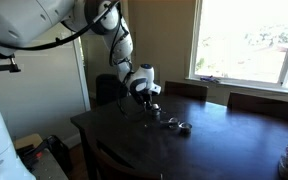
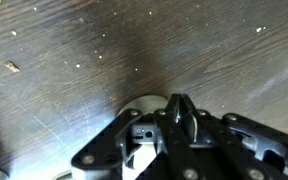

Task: Unstack the measuring cups

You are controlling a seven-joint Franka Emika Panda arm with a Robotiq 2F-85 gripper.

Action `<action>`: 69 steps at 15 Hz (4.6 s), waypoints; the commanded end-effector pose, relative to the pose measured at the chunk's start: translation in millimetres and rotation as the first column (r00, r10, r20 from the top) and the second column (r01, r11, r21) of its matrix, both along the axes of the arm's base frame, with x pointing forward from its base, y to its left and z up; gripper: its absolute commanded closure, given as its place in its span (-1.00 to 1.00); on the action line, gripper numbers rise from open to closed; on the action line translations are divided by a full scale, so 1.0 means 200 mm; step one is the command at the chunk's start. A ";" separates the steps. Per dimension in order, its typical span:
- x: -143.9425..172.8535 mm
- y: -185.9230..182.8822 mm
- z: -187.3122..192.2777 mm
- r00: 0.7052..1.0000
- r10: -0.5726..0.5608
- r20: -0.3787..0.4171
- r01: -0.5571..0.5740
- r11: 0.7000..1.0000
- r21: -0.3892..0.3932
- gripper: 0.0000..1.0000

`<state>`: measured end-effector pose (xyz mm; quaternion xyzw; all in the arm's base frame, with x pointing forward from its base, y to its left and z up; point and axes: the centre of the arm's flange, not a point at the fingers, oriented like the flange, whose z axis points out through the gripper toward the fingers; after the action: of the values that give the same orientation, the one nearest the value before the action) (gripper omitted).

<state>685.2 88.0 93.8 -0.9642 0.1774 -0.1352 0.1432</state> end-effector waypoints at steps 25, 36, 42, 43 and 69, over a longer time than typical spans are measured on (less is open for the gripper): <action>-0.30 0.57 0.20 0.916 0.392 0.089 -0.394 0.919 0.005 0.87; -0.12 0.38 0.02 0.881 0.464 0.097 -0.474 0.861 0.186 0.86; -0.06 0.29 -0.10 0.901 0.429 0.061 -0.432 0.879 0.200 0.88; -0.06 0.28 -0.10 0.905 0.422 0.060 -0.425 0.883 0.200 0.90; -0.09 0.28 0.33 0.913 0.385 0.136 -0.390 0.921 0.009 -1.00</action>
<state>666.9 144.7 160.5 -0.9665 -0.0245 -0.1642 0.1956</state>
